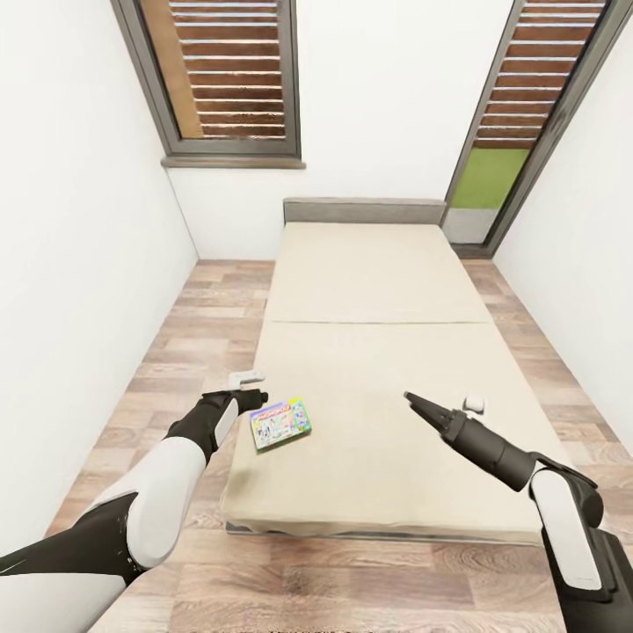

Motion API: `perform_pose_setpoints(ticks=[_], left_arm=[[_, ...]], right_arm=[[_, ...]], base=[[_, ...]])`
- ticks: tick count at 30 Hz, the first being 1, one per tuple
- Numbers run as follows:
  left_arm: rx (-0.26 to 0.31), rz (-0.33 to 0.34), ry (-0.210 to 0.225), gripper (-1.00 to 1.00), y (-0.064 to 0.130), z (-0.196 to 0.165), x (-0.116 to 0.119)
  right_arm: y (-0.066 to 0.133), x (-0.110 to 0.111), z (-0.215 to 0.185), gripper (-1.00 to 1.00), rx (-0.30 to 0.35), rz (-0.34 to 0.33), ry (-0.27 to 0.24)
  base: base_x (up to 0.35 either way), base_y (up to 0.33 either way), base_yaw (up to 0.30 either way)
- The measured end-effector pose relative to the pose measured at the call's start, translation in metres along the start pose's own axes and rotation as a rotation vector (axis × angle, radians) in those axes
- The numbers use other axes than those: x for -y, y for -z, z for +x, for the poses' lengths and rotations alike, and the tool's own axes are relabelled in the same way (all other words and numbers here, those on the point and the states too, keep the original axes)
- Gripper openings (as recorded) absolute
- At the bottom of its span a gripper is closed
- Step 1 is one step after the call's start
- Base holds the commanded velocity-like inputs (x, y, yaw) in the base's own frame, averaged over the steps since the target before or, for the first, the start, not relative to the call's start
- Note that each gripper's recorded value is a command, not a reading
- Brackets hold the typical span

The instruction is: Put all the toys in the child's room - the three board games (two on the bed and one on the table), the two jigsaw puzzles on the table, and the tennis ball on the table - inside the toy box on the table in the child's room.

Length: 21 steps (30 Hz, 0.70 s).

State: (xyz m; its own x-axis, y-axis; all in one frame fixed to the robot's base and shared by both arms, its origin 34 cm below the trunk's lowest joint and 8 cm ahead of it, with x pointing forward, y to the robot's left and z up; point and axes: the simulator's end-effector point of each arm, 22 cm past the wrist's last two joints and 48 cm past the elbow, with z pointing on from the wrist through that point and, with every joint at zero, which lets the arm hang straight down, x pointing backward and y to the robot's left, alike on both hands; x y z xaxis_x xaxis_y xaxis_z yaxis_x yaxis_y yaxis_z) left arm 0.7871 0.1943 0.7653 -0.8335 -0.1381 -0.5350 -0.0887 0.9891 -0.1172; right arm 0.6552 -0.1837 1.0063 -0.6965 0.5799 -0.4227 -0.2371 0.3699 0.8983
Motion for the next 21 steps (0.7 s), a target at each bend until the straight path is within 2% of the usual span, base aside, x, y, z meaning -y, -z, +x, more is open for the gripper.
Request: perform_pose_setpoints(ticks=[6, 21], left_arm=[[0.0, -0.001, 0.001, 1.0, -0.004, 0.004, -0.001], [-0.022, 0.001, 0.002, 1.0, -0.015, 0.018, 0.0]], right_arm=[[0.003, 0.002, 0.0, 1.0, 0.007, -0.012, -0.015], [0.002, 0.016, 0.007, 1.0, -0.002, 0.007, -0.03]], base=[[0.0, 0.0, 0.0], [0.0, 0.0, 0.0]])
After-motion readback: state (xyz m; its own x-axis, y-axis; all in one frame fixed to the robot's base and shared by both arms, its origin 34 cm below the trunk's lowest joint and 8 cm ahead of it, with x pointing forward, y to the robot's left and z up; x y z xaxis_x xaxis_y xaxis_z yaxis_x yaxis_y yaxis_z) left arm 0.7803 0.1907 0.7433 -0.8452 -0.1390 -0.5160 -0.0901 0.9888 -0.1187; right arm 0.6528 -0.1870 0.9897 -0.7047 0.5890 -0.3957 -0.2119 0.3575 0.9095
